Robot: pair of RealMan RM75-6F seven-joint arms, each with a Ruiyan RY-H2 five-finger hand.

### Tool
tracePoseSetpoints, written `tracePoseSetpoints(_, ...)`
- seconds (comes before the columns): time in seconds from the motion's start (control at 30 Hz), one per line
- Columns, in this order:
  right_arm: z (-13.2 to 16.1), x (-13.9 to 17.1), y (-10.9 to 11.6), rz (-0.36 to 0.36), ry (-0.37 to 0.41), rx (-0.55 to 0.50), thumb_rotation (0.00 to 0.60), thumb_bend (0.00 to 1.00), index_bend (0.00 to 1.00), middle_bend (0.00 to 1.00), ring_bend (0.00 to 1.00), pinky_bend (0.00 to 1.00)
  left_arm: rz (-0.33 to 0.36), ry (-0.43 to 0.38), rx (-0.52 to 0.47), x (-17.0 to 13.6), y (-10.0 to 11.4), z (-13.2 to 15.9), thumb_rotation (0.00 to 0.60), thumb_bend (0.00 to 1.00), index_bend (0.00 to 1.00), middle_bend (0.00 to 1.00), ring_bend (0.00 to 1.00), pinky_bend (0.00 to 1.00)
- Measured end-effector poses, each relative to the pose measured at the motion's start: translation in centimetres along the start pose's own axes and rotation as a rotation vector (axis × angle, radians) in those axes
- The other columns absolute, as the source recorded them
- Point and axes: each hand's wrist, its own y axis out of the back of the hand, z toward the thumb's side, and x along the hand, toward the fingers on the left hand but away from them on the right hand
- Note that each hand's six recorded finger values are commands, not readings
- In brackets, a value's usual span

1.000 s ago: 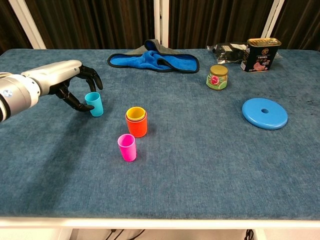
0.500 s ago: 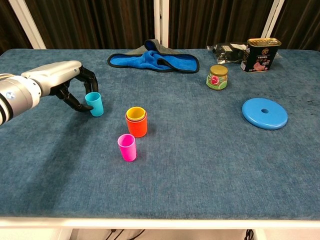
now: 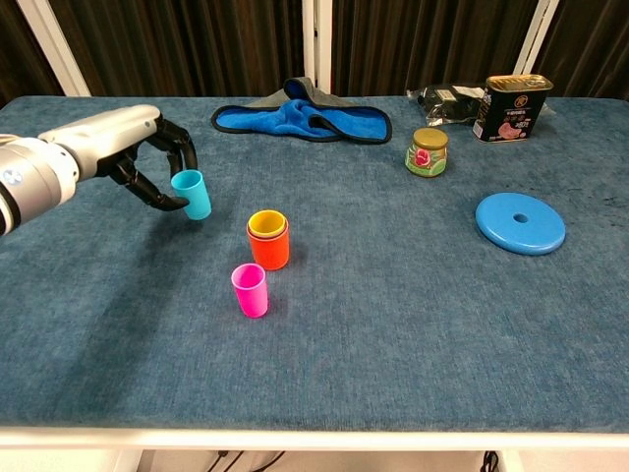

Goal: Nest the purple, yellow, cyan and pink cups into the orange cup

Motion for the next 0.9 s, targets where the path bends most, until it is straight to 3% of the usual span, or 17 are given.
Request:
tracePoseSetpoints(0.4, 0.3, 0.2, -0.2, 0.003, 0.013, 0.002, 0.600, 0.30, 0.00, 0.00, 0.00, 0.00, 0.040, -0.134, -0.012, -3.3, 2.9, 6.7, 0.600, 0.25, 0.53, 0.54, 0.23, 0.13)
tracePoseSetpoints(0.9, -0.1, 0.3, -0.5, 0.007, 0.008, -0.006, 0.600, 0.30, 0.00, 0.00, 0.00, 0.00, -0.004, -0.157, -0.054, -3.5, -0.2, 8.7, 0.600, 0.25, 0.53, 0.54, 0.24, 0.13)
